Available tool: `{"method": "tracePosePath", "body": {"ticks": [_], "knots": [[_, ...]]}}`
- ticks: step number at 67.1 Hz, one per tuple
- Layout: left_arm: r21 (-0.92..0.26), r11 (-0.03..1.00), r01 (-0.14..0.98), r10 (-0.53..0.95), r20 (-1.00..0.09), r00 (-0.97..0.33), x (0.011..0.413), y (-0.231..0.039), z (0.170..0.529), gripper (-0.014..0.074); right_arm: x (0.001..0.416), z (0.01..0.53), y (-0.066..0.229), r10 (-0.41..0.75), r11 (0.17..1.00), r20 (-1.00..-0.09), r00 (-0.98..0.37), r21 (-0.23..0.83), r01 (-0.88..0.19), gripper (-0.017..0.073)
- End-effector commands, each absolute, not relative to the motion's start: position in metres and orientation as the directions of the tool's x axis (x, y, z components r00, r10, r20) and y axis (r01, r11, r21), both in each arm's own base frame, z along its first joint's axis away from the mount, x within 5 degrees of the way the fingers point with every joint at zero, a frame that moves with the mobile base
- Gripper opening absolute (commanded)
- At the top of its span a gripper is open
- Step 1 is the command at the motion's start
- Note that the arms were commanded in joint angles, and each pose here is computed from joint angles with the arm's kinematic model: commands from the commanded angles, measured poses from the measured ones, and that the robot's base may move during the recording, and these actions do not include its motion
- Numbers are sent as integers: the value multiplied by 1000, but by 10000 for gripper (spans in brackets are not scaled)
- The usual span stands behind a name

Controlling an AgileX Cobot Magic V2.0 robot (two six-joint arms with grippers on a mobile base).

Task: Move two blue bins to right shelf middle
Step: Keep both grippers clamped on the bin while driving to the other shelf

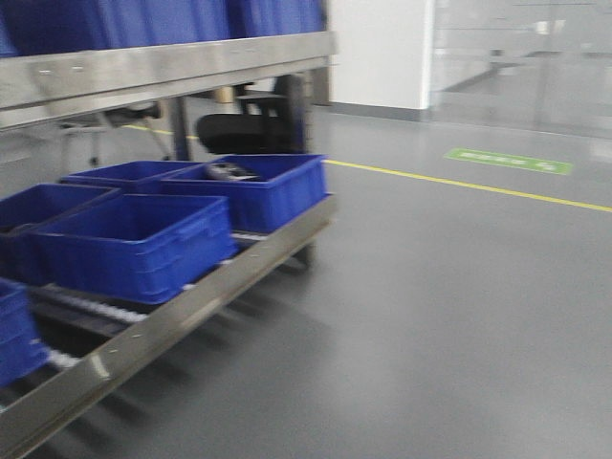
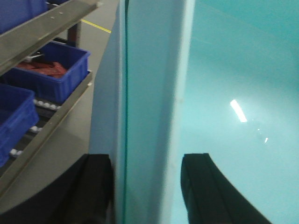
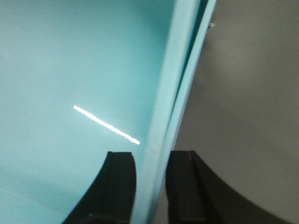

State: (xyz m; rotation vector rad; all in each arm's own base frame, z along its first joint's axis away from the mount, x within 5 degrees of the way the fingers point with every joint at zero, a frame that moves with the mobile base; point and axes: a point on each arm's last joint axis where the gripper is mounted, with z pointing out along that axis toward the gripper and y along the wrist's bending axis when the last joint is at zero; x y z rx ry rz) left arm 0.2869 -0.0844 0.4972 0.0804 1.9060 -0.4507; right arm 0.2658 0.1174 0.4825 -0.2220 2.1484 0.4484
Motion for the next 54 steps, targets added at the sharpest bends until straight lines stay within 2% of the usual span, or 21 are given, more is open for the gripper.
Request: {"method": "tracePosePath", "body": {"ticks": [1, 54], "knots": [[-262, 917, 301, -174, -941, -289, 280, -84, 513, -111, 262, 499, 116, 26, 907, -878, -477, 221, -359, -154], [-262, 917, 301, -174, -941, -289, 280, -84, 513, -111, 262, 499, 116, 26, 907, -878, -477, 221, -359, -154]]}}
